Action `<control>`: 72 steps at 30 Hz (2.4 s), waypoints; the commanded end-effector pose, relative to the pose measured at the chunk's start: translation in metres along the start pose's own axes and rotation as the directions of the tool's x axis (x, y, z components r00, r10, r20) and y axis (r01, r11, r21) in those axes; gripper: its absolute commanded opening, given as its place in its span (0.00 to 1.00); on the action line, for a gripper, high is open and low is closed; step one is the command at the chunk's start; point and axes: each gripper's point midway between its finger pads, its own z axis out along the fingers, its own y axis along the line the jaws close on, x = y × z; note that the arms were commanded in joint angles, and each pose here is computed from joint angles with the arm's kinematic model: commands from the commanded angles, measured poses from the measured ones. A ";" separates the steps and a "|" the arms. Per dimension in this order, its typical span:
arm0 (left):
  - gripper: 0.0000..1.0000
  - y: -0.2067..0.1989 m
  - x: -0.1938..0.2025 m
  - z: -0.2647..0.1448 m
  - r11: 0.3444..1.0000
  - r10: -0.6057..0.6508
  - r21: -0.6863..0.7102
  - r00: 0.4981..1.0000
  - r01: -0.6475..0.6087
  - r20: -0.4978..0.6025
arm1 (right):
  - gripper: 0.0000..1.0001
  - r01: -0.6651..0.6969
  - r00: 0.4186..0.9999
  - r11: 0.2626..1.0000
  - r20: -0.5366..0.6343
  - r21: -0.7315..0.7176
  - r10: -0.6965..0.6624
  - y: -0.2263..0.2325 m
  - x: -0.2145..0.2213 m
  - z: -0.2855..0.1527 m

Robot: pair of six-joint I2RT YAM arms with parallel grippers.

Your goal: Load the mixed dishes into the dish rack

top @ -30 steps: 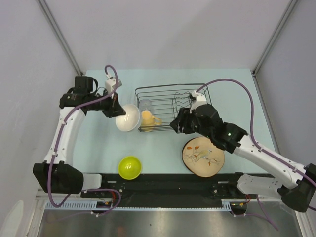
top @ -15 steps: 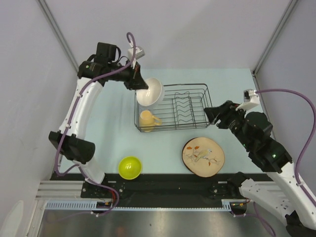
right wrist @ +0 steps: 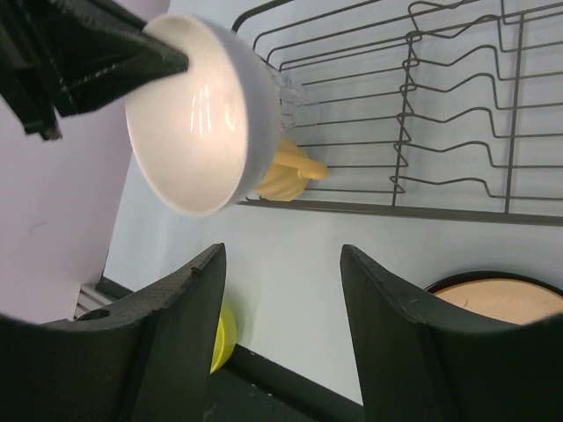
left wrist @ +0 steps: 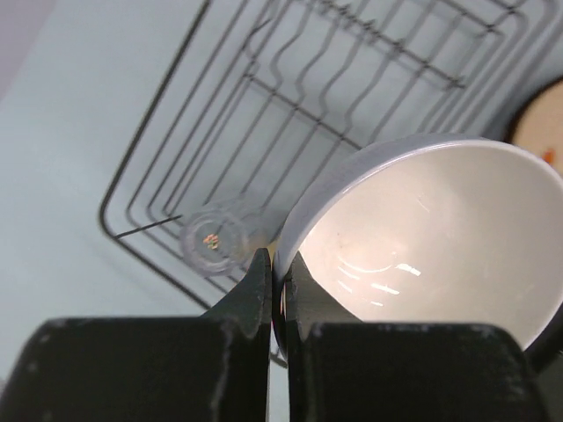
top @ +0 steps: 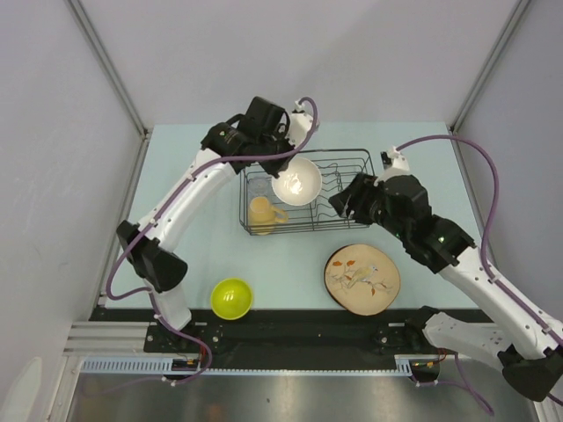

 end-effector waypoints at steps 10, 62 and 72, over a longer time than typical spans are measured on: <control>0.00 0.042 0.002 -0.009 0.966 -0.002 -0.260 1.000 0.005 0.014 | 0.58 0.019 1.000 0.998 0.012 -0.058 -0.019 0.040 -0.013 0.019; 1.00 0.009 -0.027 -0.065 0.994 -0.043 -0.090 0.979 0.062 0.200 | 0.00 0.375 0.926 0.872 -0.080 0.314 -0.369 -0.009 -0.034 0.083; 1.00 0.070 -0.005 -0.152 0.963 -0.242 -0.029 0.902 0.269 0.357 | 0.00 0.512 0.855 0.636 -0.272 0.577 -0.442 -0.055 -0.089 0.100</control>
